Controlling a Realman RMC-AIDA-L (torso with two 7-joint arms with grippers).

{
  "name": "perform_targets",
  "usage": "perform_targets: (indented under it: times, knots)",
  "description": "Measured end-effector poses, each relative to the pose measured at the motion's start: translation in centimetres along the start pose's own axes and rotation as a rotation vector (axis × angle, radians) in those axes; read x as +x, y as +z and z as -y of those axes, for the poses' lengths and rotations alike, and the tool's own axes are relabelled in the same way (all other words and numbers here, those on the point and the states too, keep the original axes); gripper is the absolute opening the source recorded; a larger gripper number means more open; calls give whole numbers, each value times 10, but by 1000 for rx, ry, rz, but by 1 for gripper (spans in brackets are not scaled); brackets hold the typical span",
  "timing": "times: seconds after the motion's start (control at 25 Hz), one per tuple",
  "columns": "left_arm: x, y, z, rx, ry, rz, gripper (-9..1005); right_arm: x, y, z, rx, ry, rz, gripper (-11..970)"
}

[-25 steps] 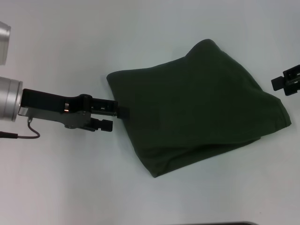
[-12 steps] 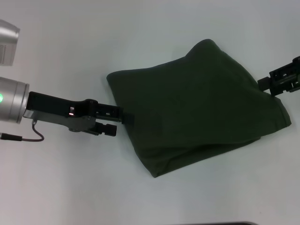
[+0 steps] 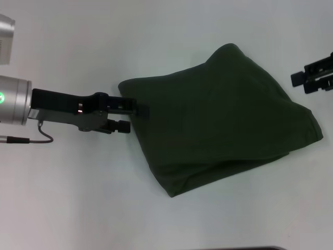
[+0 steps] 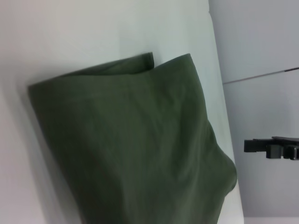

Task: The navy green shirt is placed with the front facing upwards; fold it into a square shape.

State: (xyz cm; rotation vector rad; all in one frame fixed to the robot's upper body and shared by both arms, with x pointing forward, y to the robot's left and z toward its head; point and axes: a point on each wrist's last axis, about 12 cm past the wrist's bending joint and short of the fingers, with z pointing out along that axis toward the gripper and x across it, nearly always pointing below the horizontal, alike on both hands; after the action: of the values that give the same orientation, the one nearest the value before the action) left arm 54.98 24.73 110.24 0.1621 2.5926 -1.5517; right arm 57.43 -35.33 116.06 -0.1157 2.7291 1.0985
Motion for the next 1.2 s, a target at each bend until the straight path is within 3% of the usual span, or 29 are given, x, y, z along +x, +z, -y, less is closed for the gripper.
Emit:
perform_targets:
  times: [0.32,0.48,0.88,1.2]
  knots:
    - [-5,-16,-4,27,-21,106,885,-23,-22,0,-75,20,264,595]
    - [-6,-19,-4,29,-30,116,885,-34,-24,1,-43,14,336,596]
    - [-14,-15,3,36,-43,113,885,-33,27,6,71,-21,207,604]
    - [-17,-16,4,29,-36,116,885,-30,36,12,90,-23,228,599]
